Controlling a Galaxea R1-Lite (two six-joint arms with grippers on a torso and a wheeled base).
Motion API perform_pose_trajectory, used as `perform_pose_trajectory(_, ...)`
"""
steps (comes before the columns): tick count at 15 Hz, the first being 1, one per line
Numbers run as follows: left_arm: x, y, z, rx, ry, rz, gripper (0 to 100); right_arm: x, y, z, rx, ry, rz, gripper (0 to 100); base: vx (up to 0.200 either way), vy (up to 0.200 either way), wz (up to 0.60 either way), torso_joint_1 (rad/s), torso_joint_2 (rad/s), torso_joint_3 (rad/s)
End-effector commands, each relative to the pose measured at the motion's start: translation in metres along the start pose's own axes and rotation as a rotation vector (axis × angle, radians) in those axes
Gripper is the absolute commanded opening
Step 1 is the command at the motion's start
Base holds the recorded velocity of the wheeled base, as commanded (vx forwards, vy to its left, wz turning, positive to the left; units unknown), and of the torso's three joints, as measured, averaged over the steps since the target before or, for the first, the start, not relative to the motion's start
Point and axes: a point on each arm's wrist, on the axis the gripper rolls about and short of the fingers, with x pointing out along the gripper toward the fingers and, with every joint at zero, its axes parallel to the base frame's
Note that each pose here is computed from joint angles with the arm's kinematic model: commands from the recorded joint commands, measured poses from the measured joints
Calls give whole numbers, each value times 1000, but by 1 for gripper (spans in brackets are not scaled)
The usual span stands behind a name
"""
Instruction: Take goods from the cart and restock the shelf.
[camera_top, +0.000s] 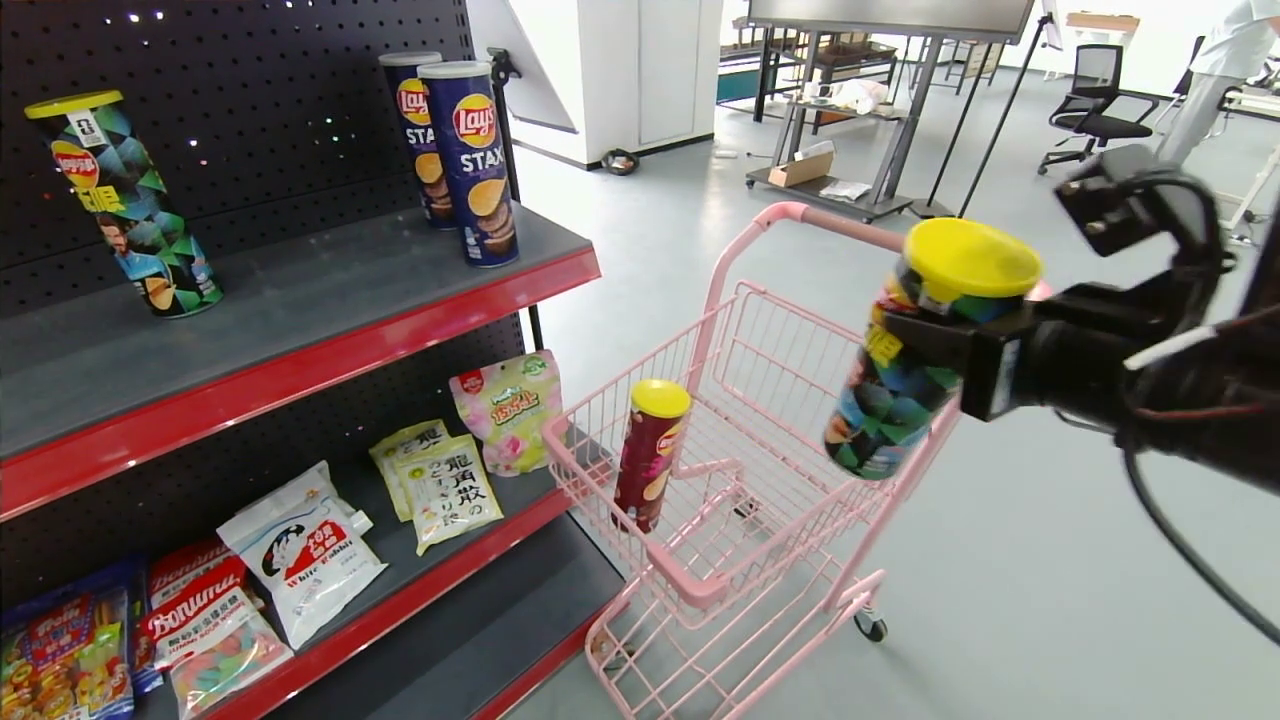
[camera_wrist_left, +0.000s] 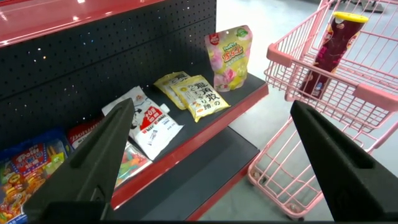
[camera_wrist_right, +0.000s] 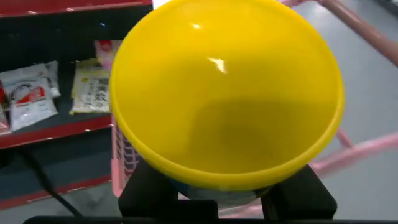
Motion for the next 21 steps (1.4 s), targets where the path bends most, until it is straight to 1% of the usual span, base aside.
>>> perform_pose_trajectory(1, 0, 0, 0, 0, 1, -1, 100, -115, -19, -14, -55, 41, -208, 0, 0, 0, 0, 0, 0, 0)
perform_pose_trajectory(2, 0, 0, 0, 0, 0, 0, 100, -122, -20, -20, -53, 49, -203, 0, 0, 0, 0, 0, 0, 0)
perform_pose_trajectory(3, 0, 0, 0, 0, 1, -1, 100, -150, -21, -52, 7, 41, -203, 0, 0, 0, 0, 0, 0, 0)
perform_pose_trajectory(4, 0, 0, 0, 0, 0, -4, 100, -168, -25, -72, 17, 43, -305, 0, 0, 0, 0, 0, 0, 0)
perform_pose_trajectory(5, 0, 0, 0, 1, -1, -10, 100, -178, -29, -83, 13, 75, -433, 0, 0, 0, 0, 0, 0, 0)
perform_pose_trajectory(6, 0, 0, 0, 1, -1, -13, 100, -183, -31, -87, 11, 118, -496, 0, 0, 0, 0, 0, 0, 0)
perform_pose_trajectory(7, 0, 0, 0, 1, -1, -13, 100, -190, -33, -89, 22, 192, -575, 0, 0, 0, 0, 0, 0, 0)
perform_pose_trajectory(8, 0, 0, 0, 1, -1, -13, 100, -191, -35, -90, 33, 239, -627, 0, 0, 0, 0, 0, 0, 0)
perform_pose_trajectory(9, 0, 0, 0, 1, -1, -13, 100, -191, -35, -93, 41, 256, -643, 0, 0, 0, 0, 0, 0, 0)
perform_pose_trajectory(10, 0, 0, 0, 1, -1, -13, 100, -192, -33, -101, 64, 265, -631, 0, 0, 0, 0, 0, 0, 0)
perform_pose_trajectory(12, 0, 0, 0, 1, -1, -13, 100, -198, -29, -113, 66, 250, -617, 0, 0, 0, 0, 0, 0, 0)
perform_pose_trajectory(13, 0, 0, 0, 1, -1, -13, 100, -207, -23, -128, 53, 232, -600, 0, 0, 0, 0, 0, 0, 0)
perform_pose_trajectory(14, 0, 0, 0, 1, -1, -13, 100, -210, -21, -137, 23, 228, -598, 0, 0, 0, 0, 0, 0, 0)
perform_pose_trajectory(17, 0, 0, 0, 1, -1, -13, 100, -219, -17, -141, -4, 180, -590, 0, 0, 0, 0, 0, 0, 0)
perform_pose_trajectory(21, 0, 0, 0, 1, -1, -13, 100, -222, -16, -147, -20, 176, -591, 0, 0, 0, 0, 0, 0, 0)
